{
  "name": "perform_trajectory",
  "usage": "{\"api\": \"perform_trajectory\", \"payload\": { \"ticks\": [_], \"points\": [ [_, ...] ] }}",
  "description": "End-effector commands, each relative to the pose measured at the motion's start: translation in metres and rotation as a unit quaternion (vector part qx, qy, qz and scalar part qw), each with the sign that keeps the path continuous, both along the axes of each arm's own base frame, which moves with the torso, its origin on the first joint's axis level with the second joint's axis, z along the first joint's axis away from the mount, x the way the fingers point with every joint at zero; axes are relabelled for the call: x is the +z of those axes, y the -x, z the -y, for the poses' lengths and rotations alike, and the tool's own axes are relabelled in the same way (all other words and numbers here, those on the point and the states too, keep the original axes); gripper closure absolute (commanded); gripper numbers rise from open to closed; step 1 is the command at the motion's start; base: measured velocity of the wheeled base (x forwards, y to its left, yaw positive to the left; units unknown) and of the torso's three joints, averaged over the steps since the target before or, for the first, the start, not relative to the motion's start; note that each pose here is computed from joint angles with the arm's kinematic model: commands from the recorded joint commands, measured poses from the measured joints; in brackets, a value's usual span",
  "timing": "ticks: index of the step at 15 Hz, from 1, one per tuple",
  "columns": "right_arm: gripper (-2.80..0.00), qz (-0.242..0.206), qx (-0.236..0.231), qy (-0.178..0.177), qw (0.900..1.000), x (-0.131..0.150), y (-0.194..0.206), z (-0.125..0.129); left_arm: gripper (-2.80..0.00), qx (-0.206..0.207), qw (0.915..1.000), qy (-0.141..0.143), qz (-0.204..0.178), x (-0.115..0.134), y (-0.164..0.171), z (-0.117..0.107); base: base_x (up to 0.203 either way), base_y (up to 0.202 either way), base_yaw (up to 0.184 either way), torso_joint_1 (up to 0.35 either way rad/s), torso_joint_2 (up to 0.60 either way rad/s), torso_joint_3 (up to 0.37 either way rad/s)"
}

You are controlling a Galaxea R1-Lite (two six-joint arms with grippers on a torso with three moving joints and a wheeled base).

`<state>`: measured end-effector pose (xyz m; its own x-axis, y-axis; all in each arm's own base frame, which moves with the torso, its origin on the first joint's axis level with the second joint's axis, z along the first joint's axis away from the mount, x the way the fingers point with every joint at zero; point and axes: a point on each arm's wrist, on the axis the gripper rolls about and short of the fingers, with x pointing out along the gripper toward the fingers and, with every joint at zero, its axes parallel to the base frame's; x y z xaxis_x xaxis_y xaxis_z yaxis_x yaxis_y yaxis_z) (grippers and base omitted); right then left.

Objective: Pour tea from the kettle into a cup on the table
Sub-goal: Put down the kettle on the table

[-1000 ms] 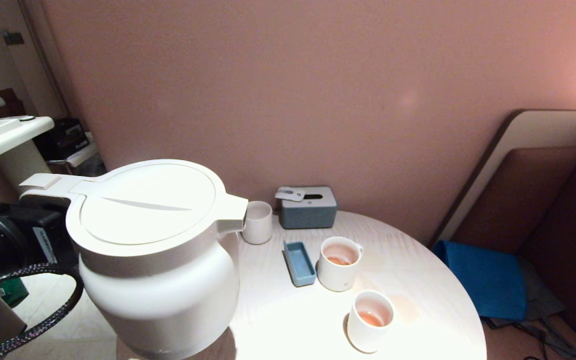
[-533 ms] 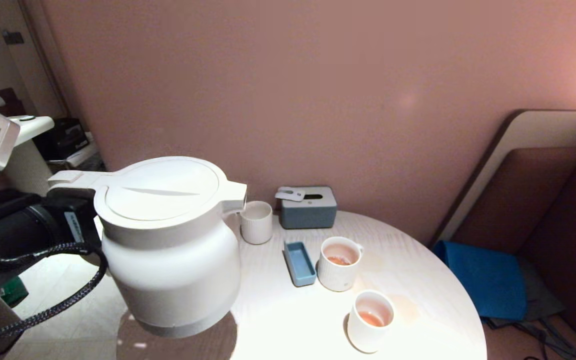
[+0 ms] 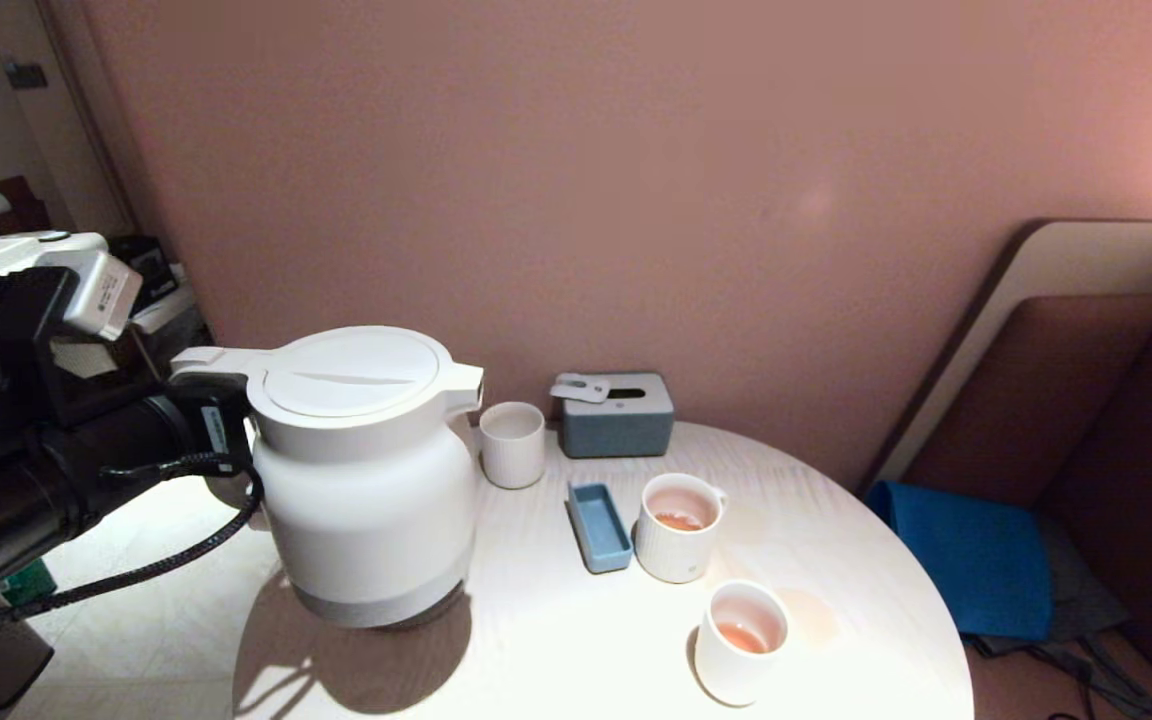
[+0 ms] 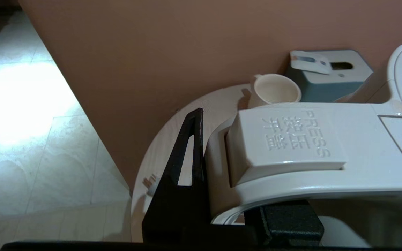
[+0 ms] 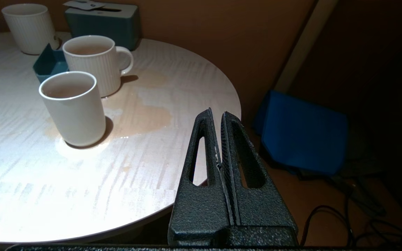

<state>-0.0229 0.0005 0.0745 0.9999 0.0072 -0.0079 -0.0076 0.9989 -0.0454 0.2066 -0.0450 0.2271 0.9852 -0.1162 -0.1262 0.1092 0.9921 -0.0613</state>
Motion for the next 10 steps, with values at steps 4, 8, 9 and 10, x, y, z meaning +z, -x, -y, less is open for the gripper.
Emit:
{"api": "perform_trajectory", "payload": {
  "ticks": [4, 8, 9, 10],
  "points": [
    [0.00, -0.001, 0.000, 0.000, 1.000, 0.000, 0.000, 0.000, 0.00, 0.010, 0.9995, -0.009, -0.030, -0.050, -0.033, 0.002, 0.000, 0.000, 0.000, 0.000, 0.00, 0.000],
    [0.00, -0.001, 0.000, 0.000, 1.000, 0.000, 0.000, 0.000, 0.00, 0.015, 0.9994, -0.006, -0.032, -0.077, -0.049, -0.002, 0.000, 0.000, 0.000, 0.000, 0.00, 0.000],
    [0.00, -0.001, 0.000, 0.000, 1.000, 0.000, 0.000, 0.000, 0.00, 0.017, 0.9994, -0.005, -0.028, -0.081, -0.053, -0.002, 0.000, 0.000, 0.000, 0.000, 0.00, 0.000],
    [0.00, -0.001, 0.000, 0.000, 1.000, 0.000, 0.000, 0.000, 0.00, 0.021, 0.9993, -0.006, -0.030, -0.086, -0.057, -0.004, 0.000, 0.000, 0.000, 0.000, 0.00, 0.000]
  ]
}}
